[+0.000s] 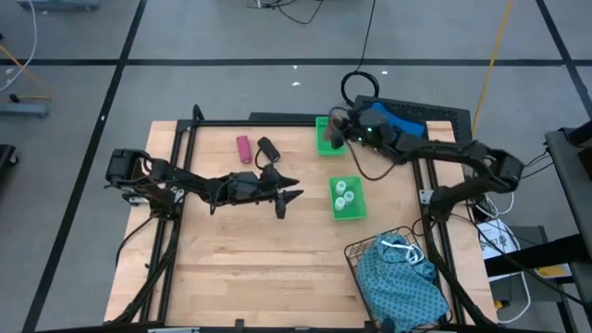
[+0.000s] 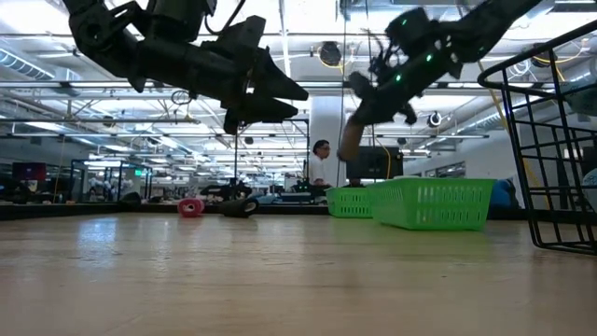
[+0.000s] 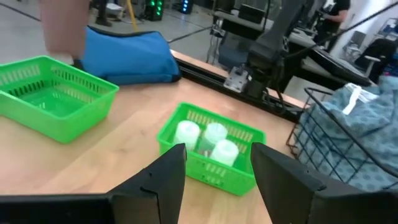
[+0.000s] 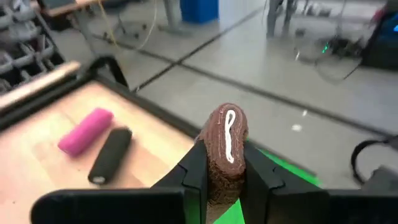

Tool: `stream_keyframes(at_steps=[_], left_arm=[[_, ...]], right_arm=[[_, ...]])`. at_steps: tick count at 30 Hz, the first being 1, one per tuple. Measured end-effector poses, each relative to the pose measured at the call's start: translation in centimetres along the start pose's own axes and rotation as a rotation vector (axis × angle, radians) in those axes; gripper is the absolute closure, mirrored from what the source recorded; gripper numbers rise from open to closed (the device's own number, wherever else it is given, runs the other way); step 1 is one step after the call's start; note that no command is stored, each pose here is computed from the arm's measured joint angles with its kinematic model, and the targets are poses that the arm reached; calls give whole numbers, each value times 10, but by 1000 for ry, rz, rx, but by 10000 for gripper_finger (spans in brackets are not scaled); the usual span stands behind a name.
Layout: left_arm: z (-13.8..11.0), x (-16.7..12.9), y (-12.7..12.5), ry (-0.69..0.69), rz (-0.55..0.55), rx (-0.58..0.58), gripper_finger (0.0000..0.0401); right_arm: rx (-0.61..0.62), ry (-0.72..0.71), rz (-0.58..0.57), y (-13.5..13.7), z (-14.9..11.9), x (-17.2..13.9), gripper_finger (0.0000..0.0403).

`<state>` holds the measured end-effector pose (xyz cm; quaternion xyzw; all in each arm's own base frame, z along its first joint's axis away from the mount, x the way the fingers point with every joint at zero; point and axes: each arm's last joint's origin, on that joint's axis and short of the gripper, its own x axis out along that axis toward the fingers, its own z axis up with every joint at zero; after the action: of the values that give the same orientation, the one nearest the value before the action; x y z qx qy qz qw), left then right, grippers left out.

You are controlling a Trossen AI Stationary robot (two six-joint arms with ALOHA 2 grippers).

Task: Pick & Place Medicine items
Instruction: Put the brown bandage into the top green bin

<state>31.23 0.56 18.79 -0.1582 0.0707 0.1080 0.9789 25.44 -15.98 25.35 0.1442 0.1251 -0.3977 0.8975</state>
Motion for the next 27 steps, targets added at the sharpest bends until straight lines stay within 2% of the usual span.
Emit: stream_keyframes(at_steps=[7, 14, 18, 22, 27], left_arm=[[-2, 0, 0, 15, 1, 3, 212], [-3, 0, 0, 35, 4, 7, 212], [-4, 0, 0, 39, 5, 9, 212], [-4, 0, 1, 43, 7, 11, 212], [-4, 0, 1, 43, 8, 10, 212]], right_arm=[[30, 135, -9, -11, -27, 37, 359], [47, 197, 0, -12, -46, 54, 356], [11, 186, 15, -8, -47, 56, 353], [-3, 159, 23, -8, -45, 56, 332], [-45, 161, 26, -8, -45, 56, 287]])
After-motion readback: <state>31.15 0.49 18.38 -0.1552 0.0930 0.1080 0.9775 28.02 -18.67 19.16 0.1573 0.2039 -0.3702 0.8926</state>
